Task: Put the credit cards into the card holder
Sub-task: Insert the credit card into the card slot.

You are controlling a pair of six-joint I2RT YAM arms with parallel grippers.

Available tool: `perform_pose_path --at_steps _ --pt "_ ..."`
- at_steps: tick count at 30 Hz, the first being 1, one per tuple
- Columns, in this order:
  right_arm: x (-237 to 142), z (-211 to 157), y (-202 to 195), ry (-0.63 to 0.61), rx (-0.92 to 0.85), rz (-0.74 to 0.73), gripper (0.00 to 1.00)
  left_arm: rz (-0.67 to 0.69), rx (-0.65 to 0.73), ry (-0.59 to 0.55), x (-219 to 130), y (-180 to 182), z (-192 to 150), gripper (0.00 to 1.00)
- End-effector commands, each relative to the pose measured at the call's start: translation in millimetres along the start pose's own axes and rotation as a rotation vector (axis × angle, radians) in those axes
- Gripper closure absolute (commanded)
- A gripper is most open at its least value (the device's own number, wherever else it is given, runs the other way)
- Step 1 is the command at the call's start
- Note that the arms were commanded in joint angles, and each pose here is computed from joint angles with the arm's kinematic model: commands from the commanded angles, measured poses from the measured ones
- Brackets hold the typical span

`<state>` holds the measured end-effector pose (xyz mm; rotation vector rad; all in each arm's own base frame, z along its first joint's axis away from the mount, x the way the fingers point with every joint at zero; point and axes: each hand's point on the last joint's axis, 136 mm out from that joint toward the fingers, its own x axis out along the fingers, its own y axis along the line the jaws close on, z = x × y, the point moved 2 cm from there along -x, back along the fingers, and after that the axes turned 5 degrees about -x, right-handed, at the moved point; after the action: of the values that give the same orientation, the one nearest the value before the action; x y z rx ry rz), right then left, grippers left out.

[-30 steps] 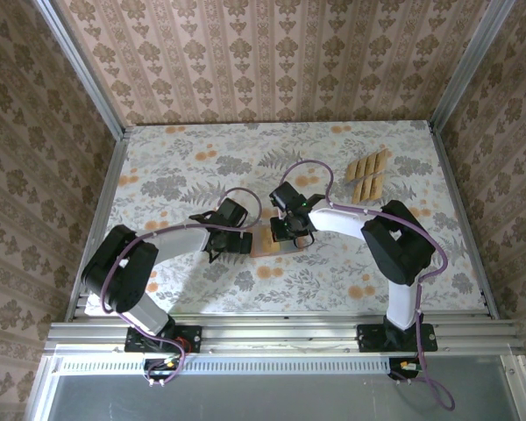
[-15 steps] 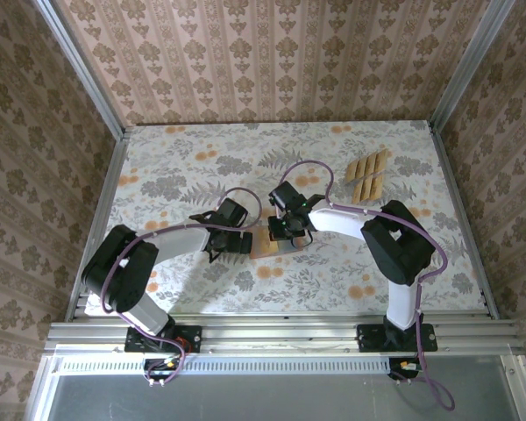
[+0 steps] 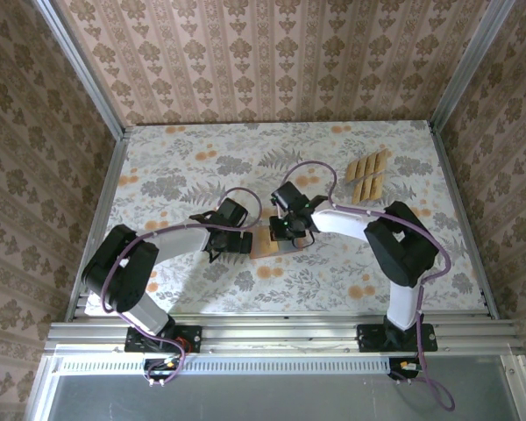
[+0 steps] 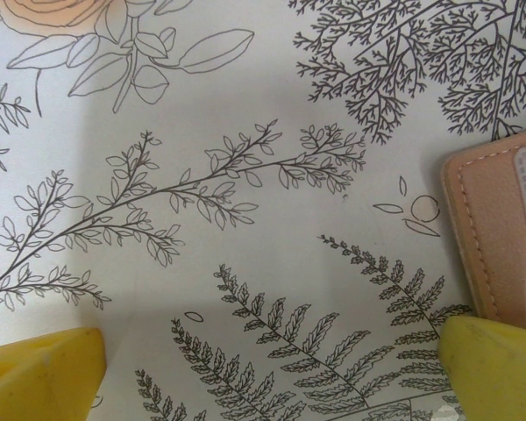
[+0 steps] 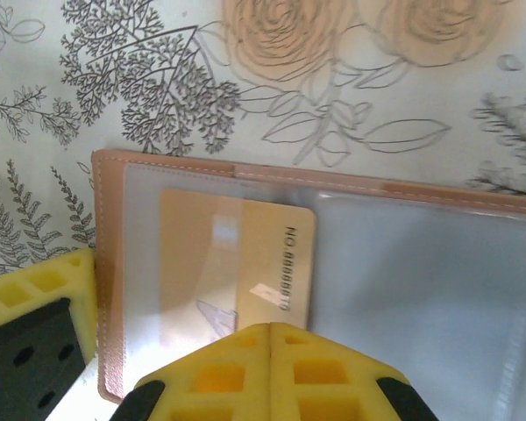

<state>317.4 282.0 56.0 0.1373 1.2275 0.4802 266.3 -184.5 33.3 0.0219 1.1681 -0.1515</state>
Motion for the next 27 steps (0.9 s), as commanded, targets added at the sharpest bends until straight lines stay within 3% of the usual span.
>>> perform_pose_path --at_steps 1,27 --pt "-14.5 3.6 -13.0 -0.026 0.012 -0.032 1.00 -0.092 0.003 0.001 22.0 -19.8 -1.9 0.00" --pt "24.4 -20.0 -3.8 0.053 0.027 0.007 1.00 -0.094 0.007 0.009 26.3 -22.9 -2.1 0.00"
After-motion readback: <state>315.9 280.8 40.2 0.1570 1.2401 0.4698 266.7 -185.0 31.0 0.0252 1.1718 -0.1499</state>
